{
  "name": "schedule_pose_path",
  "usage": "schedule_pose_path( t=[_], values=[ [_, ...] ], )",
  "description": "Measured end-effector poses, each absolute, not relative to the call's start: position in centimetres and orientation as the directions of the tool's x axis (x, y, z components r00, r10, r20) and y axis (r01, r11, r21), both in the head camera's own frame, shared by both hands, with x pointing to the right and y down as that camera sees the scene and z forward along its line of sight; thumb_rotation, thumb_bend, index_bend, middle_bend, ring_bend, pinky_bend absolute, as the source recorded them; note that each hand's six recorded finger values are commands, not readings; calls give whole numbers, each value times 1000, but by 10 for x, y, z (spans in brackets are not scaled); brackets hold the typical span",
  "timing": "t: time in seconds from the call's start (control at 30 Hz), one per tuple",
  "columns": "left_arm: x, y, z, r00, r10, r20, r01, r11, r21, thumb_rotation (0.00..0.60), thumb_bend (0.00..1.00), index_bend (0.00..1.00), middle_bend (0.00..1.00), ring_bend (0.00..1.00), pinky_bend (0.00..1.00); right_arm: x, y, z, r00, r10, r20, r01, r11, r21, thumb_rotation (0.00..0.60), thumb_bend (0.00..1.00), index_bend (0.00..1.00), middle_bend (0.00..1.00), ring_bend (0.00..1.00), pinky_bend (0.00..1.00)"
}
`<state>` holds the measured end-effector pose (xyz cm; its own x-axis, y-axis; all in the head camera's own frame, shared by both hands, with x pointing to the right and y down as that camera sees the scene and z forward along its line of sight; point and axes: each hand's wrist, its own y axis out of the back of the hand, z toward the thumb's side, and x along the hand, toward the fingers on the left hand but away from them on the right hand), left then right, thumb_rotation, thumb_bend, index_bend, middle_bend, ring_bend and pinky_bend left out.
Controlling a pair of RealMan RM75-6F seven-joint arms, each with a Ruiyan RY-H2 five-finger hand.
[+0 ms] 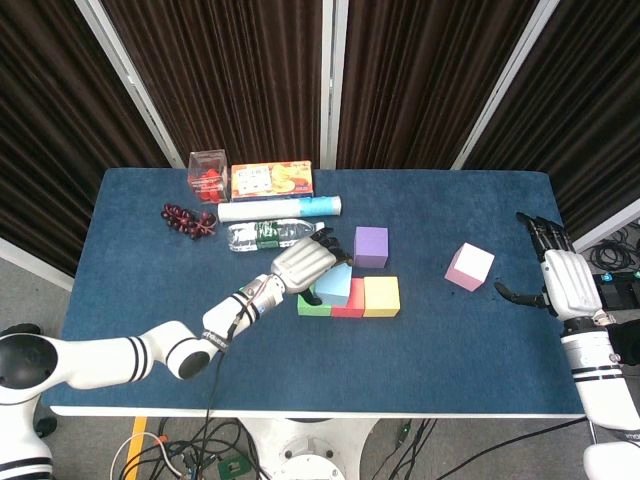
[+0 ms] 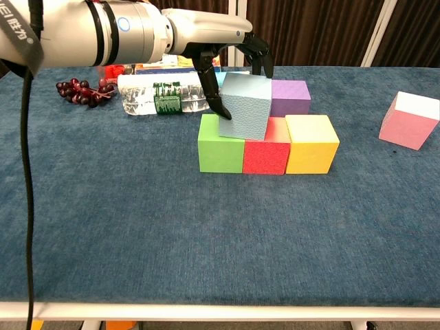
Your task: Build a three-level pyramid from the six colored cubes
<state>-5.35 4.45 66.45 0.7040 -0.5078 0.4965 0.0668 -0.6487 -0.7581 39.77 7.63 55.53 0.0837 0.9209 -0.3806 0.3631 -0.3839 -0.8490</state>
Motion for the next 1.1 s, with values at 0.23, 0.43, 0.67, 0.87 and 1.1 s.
schedule_pose_path(
  t=[0.23, 0.43, 0.67, 0.87, 1.1],
  values=[
    [-52, 41, 664, 689, -543, 480, 22, -646, -763, 600, 92, 327, 495, 239, 67, 399, 76, 555, 80, 922, -379, 362, -381, -851, 600, 93, 0, 102, 0, 0],
    [-53, 38, 657, 674, -569, 472, -6, -643, -766, 600, 92, 328, 498, 240, 68, 399, 74, 552, 83, 925, -371, 365, -374, -852, 600, 93, 0, 102, 0, 0],
    [-53, 43, 652, 653, -579, 488, -8, -650, -760, 600, 92, 326, 496, 240, 68, 399, 76, 551, 85, 924, -373, 367, -377, -850, 600, 94, 0, 102, 0, 0],
    [-48, 50, 649, 651, -574, 497, -10, -661, -751, 600, 92, 323, 491, 239, 68, 402, 77, 551, 76, 925, -373, 366, -374, -852, 600, 94, 0, 102, 0, 0],
    [-48, 48, 652, 645, -578, 499, -17, -664, -748, 600, 92, 323, 490, 239, 68, 401, 77, 550, 77, 925, -371, 367, -373, -852, 600, 92, 0, 102, 0, 0]
  ],
)
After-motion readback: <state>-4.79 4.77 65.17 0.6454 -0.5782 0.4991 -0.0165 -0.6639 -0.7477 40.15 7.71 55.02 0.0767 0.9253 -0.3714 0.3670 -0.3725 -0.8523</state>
